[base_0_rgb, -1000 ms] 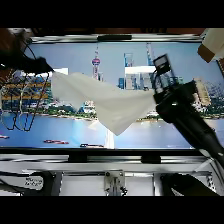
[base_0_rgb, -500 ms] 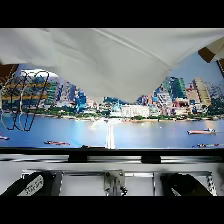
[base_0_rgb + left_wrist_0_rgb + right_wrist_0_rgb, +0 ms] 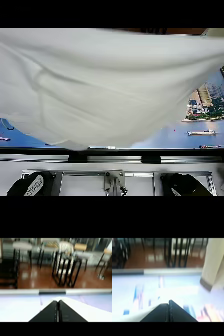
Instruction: Fold the shirts.
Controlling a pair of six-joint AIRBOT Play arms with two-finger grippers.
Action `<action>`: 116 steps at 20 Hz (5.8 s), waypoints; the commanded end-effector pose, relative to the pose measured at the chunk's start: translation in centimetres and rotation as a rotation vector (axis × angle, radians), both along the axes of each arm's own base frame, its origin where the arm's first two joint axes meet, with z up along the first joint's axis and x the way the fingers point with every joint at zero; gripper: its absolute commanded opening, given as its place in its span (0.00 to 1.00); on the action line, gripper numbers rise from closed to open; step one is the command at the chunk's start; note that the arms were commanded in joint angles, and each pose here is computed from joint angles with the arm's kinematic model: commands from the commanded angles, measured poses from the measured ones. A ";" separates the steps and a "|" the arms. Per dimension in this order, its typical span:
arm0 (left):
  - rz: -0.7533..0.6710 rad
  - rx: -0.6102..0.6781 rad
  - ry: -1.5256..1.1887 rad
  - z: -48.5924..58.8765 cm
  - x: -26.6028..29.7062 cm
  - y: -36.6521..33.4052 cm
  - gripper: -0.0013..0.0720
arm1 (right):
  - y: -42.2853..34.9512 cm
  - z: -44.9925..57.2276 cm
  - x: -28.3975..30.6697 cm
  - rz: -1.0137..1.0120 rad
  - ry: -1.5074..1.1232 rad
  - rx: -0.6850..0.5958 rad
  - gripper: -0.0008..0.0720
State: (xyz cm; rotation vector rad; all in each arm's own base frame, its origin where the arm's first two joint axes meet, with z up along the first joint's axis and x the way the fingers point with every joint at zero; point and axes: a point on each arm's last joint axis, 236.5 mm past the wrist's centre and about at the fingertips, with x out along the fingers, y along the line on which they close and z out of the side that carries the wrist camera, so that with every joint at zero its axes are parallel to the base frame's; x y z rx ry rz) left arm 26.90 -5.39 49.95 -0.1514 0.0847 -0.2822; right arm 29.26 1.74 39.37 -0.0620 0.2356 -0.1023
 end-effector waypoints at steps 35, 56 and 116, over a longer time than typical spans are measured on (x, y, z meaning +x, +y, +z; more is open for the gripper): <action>0.075 -0.242 0.780 -38.9 10.2 3.4 0.05 | 18.8 -48.7 10.4 0.452 1.236 0.701 0.77; 0.141 -0.217 0.463 -24.8 12.6 7.1 0.05 | 16.6 -31.7 14.3 0.592 0.757 0.539 0.07; 0.035 -0.142 1.256 -45.8 15.9 10.8 0.80 | -5.0 -30.3 23.4 0.078 0.709 0.353 0.68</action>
